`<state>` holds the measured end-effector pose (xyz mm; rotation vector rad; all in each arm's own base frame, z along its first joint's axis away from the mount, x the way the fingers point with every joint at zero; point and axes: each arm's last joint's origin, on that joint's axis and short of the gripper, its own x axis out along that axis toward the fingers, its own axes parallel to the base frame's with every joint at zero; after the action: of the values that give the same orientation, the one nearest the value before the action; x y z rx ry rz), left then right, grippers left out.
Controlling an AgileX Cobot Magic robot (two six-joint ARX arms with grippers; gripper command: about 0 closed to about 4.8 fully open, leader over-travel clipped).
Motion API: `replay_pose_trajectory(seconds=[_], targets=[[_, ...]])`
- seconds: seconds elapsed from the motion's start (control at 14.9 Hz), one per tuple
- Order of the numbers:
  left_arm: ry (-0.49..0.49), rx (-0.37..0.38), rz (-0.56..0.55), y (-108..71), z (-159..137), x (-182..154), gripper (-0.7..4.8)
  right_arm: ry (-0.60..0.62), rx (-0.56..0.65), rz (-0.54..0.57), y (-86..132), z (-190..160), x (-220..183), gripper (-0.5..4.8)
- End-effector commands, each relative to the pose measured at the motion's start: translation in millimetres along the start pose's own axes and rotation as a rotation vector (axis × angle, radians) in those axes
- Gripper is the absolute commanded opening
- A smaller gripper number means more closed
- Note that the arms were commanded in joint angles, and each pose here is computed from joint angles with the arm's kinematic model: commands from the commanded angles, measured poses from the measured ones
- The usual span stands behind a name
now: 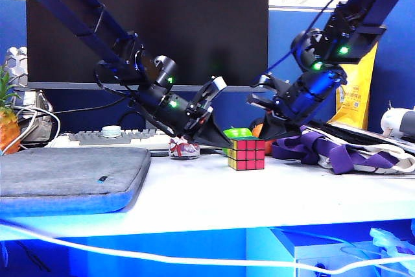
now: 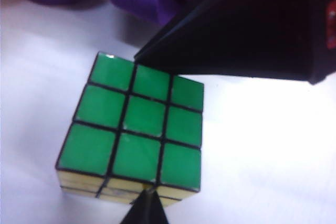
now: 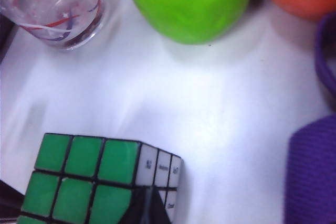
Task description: Rotate the Rubik's Cube so that its red face is facing towards you.
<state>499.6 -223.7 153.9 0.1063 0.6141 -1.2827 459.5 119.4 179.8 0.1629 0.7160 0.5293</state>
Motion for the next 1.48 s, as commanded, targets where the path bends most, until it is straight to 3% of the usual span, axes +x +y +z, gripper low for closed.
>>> replay_pose_trajectory(seconds=[0.07,0.34,0.74,0.81,1.14,1.34,1.48], targets=[[-0.010,0.037,-0.010,-4.7,5.9,1.4,-0.05,0.041,0.000,0.066,10.2,-5.2,5.3,-0.02],[0.025,0.069,0.095,-1.8,6.2,0.4,-0.05,0.070,0.006,0.055,9.6,-8.3,5.2,-0.01],[0.024,0.084,0.116,-1.2,7.4,0.3,-0.05,0.078,-0.008,0.027,8.8,-9.4,5.2,-0.02],[0.039,0.071,0.141,-0.5,6.4,0.1,-0.04,0.074,-0.014,-0.024,7.1,-8.9,4.3,-0.01],[0.166,0.052,0.278,-5.6,14.9,-27.6,-0.04,0.054,-0.048,-0.074,14.2,6.4,-20.0,-0.01],[0.245,0.024,0.210,-23.1,21.7,-48.0,-0.04,0.105,-0.052,-0.085,24.8,12.7,-44.8,-0.02],[0.319,0.056,0.139,-51.6,33.8,-56.8,-0.04,0.093,-0.059,-0.083,37.5,20.4,-70.6,-0.02]])
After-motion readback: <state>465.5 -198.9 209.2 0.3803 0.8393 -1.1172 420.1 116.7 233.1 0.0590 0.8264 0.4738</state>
